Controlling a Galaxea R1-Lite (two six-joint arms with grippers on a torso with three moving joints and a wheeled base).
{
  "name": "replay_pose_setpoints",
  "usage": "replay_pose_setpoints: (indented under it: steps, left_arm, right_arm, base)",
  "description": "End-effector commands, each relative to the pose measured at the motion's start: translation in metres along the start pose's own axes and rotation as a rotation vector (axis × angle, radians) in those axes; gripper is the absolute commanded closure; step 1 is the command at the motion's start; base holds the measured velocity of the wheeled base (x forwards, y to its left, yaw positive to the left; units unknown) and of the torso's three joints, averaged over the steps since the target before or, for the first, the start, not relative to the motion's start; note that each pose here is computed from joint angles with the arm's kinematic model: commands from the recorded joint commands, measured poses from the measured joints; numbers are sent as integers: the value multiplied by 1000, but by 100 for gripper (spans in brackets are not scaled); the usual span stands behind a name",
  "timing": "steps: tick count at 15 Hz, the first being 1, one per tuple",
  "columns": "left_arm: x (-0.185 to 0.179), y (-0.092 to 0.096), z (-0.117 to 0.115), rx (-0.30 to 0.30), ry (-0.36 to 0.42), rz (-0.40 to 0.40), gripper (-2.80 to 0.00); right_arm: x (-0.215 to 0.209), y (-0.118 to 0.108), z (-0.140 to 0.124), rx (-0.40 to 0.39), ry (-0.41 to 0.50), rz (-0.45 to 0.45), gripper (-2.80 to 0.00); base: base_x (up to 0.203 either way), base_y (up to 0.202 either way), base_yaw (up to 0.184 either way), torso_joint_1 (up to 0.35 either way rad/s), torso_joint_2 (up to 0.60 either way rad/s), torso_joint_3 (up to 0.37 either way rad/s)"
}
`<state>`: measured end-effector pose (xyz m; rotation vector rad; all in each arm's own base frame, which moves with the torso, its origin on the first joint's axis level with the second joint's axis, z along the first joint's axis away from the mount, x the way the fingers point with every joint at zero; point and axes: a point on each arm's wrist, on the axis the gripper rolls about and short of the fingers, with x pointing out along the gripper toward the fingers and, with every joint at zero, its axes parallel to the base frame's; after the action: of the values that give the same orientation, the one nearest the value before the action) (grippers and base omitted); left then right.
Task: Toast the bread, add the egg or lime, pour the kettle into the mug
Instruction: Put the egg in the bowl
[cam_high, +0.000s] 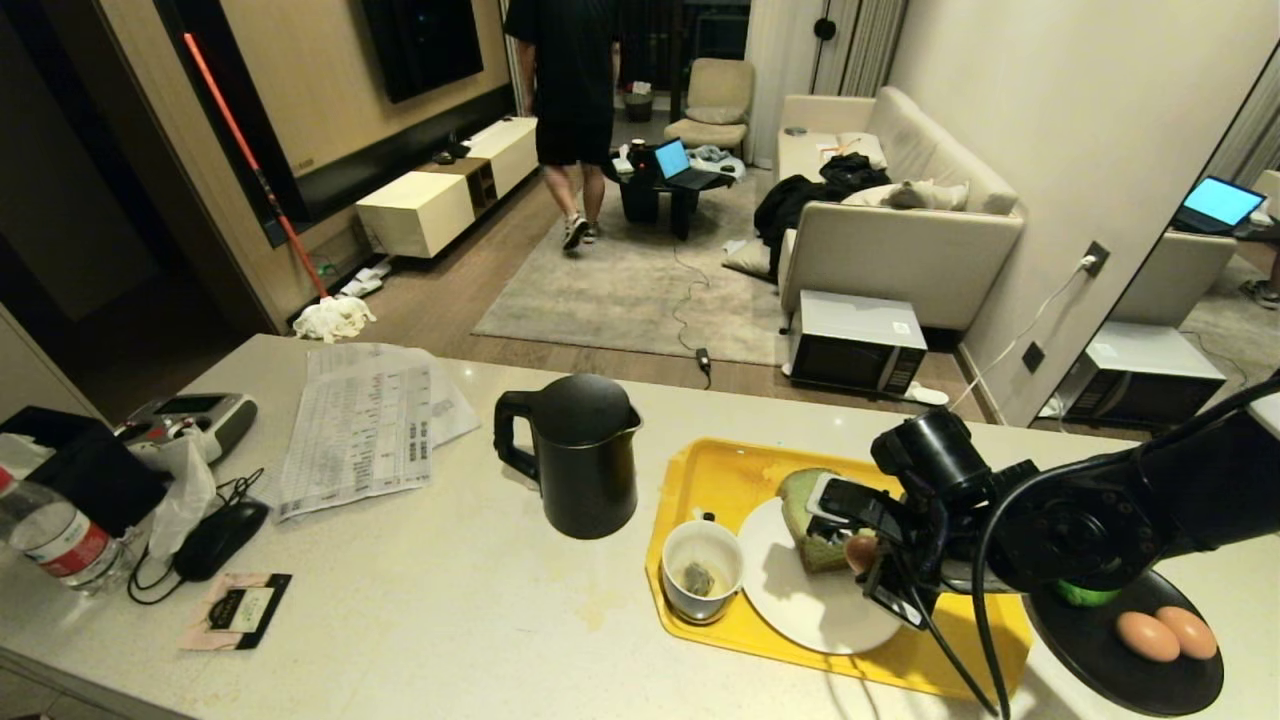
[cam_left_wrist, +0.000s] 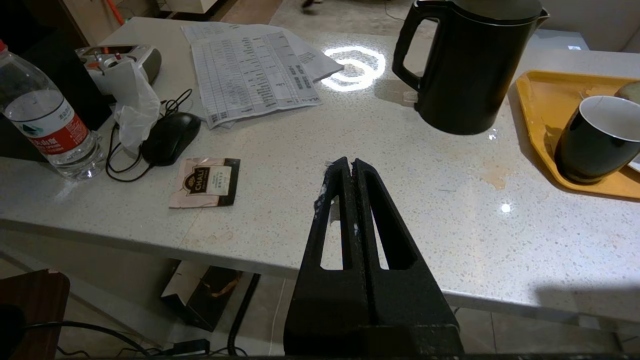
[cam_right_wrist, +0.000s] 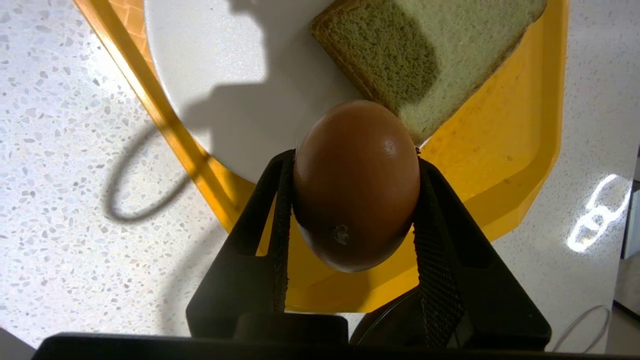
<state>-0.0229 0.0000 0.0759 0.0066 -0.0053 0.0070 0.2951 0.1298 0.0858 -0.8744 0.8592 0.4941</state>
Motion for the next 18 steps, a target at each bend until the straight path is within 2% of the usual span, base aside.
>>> replay_pose_setpoints:
  steps: [1, 5, 15, 18]
  left_arm:
    - [0, 0, 0, 1, 1, 1, 0]
    - [0, 0, -1, 3, 13, 1, 0]
    - [0, 0, 0, 1, 8, 1, 0]
    - [0, 0, 0, 0, 5, 1, 0]
  right_arm:
    - [-1, 4, 2, -15, -4, 3, 0]
    - [3, 10, 4, -31, 2, 19, 0]
    - [9, 13, 1, -32, 24, 31, 0]
    - [10, 14, -1, -34, 33, 36, 0]
  base:
    - [0, 0, 0, 0, 0, 0]
    - [0, 0, 0, 1, 0, -18]
    - [0, 0, 0, 5, 3, -177]
    - [0, 0, 0, 4, 6, -54]
